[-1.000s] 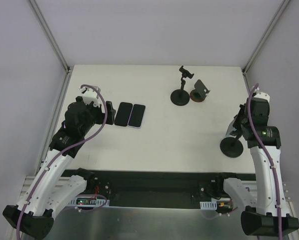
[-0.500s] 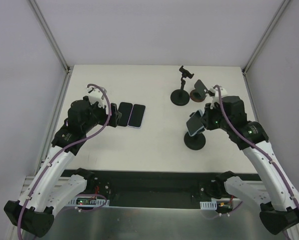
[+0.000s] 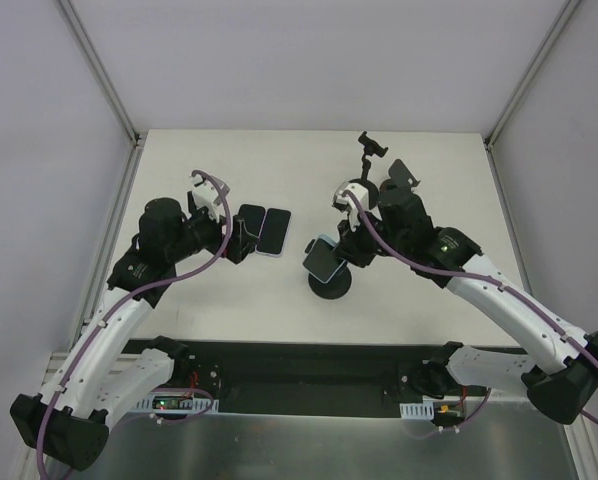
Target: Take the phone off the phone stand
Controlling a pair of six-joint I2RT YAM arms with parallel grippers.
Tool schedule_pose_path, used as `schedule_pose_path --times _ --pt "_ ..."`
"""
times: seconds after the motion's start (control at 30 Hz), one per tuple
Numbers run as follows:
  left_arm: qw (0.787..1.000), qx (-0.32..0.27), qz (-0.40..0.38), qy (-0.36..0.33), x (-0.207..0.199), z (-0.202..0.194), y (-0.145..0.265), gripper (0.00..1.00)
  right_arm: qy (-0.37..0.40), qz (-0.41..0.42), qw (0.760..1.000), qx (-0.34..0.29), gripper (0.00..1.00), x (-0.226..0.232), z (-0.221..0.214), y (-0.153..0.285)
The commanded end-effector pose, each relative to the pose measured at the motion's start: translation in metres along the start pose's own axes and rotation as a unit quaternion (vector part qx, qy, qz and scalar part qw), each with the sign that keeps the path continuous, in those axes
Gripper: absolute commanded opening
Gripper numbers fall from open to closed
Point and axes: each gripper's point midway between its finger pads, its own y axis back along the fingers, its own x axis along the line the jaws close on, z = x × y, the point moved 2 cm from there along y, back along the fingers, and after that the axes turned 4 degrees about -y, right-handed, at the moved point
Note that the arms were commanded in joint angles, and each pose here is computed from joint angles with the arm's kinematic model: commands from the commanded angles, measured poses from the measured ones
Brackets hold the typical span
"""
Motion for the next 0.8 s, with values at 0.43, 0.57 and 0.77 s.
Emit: schedule_pose_path --times 0.43,0.57,0.77 --pt "0.982 -0.007 -0.185 -0.044 -0.059 -0.002 -0.012 0.99 0.016 0.079 0.996 -0.032 0.61 0.032 0.015 0.016" --pt "0.981 -0.003 -0.188 -0.041 -0.064 -0.003 -0.018 0.99 0.006 0.073 0.996 -0.054 0.82 0.033 0.019 0.025" --pt "0.979 0.039 -0.196 -0.030 -0.085 -0.021 -0.039 0.99 -0.007 0.009 0.996 -0.086 0.96 0.019 0.014 0.043"
